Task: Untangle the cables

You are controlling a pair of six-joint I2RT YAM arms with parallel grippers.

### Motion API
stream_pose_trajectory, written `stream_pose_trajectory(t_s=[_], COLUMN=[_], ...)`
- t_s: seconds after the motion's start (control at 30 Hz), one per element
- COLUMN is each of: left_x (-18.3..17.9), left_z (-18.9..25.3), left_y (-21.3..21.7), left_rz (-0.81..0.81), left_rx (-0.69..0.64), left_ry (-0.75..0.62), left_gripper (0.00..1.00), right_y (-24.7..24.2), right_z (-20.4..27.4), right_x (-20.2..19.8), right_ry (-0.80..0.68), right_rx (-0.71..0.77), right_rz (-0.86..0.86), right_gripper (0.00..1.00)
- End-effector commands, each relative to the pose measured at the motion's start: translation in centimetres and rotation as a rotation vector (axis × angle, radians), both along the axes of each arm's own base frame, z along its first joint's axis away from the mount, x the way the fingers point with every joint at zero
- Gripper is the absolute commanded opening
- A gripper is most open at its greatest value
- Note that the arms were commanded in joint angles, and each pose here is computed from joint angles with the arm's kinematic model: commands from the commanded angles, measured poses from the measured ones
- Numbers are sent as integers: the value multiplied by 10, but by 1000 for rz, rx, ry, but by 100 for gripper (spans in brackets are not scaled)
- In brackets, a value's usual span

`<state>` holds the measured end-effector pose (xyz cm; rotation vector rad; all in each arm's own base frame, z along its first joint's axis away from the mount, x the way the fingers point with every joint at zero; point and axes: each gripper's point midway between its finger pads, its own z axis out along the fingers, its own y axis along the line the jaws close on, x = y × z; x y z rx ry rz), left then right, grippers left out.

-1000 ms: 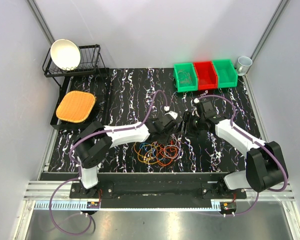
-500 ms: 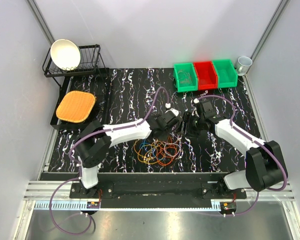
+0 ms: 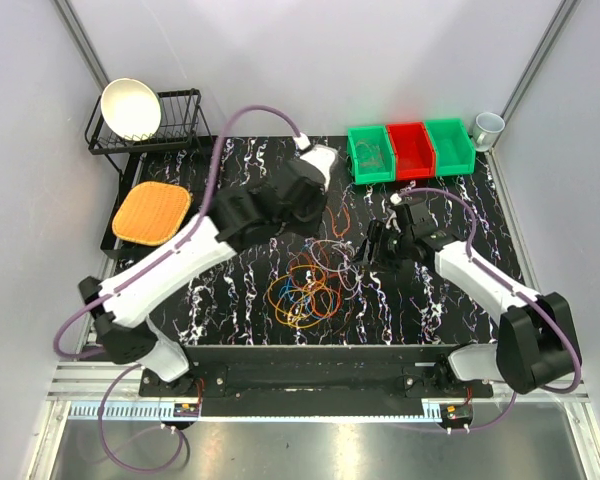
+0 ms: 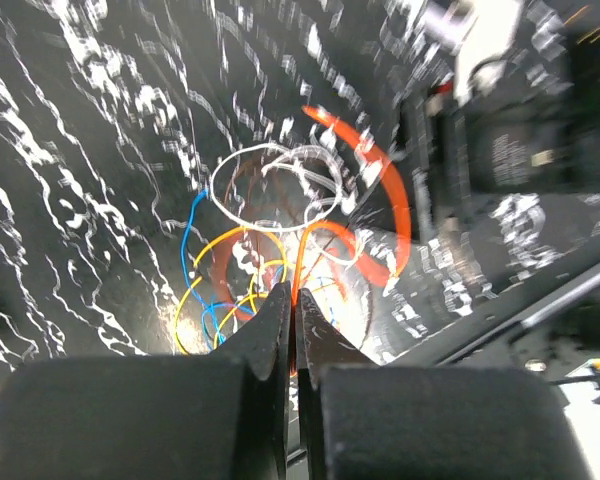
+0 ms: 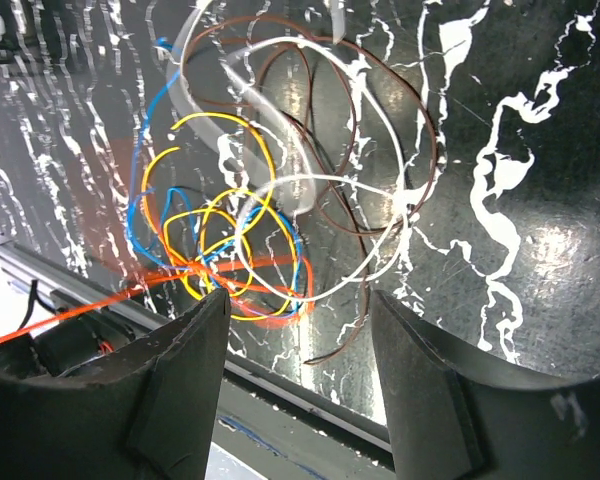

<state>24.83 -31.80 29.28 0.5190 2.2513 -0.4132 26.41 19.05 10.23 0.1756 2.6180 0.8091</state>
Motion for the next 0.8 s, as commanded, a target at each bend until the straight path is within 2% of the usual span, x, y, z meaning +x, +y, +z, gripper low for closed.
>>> stream_pose_trajectory(t_s=[0.0,0.1,0.3,0.5,0.77], left_x=[-9,-8,-13,-10,-4], left_z=[49,50,19,30,36], left_y=[23,31,35,40,40], left_rz=[21,51,90,125,140], left_rx=[-58,-82,-73,-122,-139], left_ry=[-68,-101,-40,-69,-87], left_gripper=[0,0,0,0,0], right_y=[7,7,18,41,72], right_z=[29,31,60,94,107], right_x=[1,-3,-15,-37,-54], right_ry=[-61,-65,-156,-280,-319], right_rx=[52,60,158,256,300], right_rz=[9,12,86,221,326], right_gripper=[64,64,65,65,65])
